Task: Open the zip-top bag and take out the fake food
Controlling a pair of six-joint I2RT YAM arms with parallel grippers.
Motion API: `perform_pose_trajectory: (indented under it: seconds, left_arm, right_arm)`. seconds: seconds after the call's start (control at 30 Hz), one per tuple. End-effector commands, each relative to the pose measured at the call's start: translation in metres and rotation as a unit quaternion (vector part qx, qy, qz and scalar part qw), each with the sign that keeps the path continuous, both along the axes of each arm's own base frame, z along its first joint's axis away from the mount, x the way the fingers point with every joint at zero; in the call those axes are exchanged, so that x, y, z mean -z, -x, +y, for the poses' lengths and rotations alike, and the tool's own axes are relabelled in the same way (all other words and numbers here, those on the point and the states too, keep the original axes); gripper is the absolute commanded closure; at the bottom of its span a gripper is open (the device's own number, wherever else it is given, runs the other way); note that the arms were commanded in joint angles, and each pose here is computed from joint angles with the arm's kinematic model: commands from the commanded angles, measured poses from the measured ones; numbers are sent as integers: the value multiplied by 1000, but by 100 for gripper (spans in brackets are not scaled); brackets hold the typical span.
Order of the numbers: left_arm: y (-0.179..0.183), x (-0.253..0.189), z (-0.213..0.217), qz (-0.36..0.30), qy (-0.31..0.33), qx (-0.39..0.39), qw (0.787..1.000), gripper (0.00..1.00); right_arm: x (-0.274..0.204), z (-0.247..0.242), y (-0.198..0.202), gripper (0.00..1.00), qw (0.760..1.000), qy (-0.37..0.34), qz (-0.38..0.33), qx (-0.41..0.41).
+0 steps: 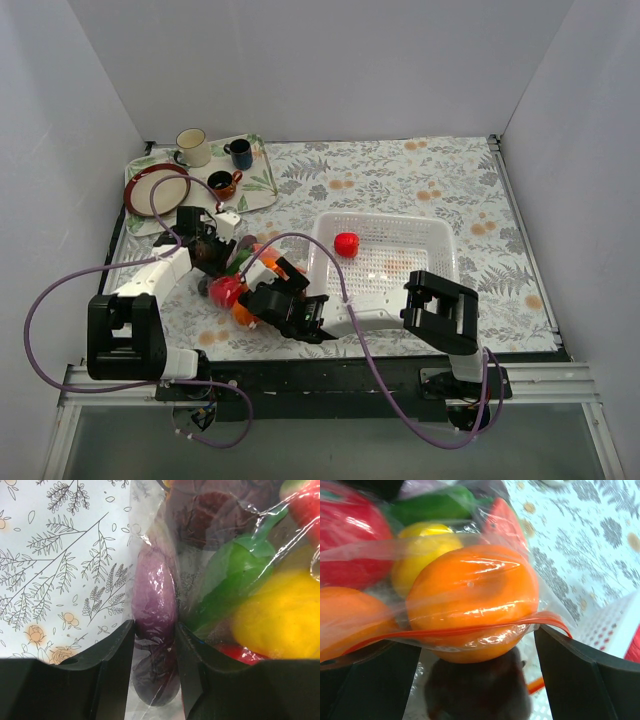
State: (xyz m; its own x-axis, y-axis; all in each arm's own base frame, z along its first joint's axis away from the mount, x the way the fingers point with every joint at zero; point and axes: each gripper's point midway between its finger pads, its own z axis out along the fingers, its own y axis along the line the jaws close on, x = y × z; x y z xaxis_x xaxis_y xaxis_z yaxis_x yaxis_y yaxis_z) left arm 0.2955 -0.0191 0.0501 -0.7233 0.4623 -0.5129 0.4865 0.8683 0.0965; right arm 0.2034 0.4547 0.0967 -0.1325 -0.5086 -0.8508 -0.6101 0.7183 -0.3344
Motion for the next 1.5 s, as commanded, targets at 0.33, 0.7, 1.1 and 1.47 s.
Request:
perform_pose_trajectory:
  seconds: [0.33,0.7,1.1,1.47]
  left_arm:
    - [33,20,0,47,-8,21,999,65]
    - [35,21,0,50,-6,13,999,66]
    - [37,22,0,48,-8,14,999,67]
    - [31,17,-1,46,-2,9,999,67]
  right_arm:
    - [31,-68,18,2,994,44,68,79]
    - [19,-33,39,1,995,67,73,-3]
    - [-81,-70,52,1,999,-6,52,-15]
    - [-36,-122,118,1,985,1,170,-34]
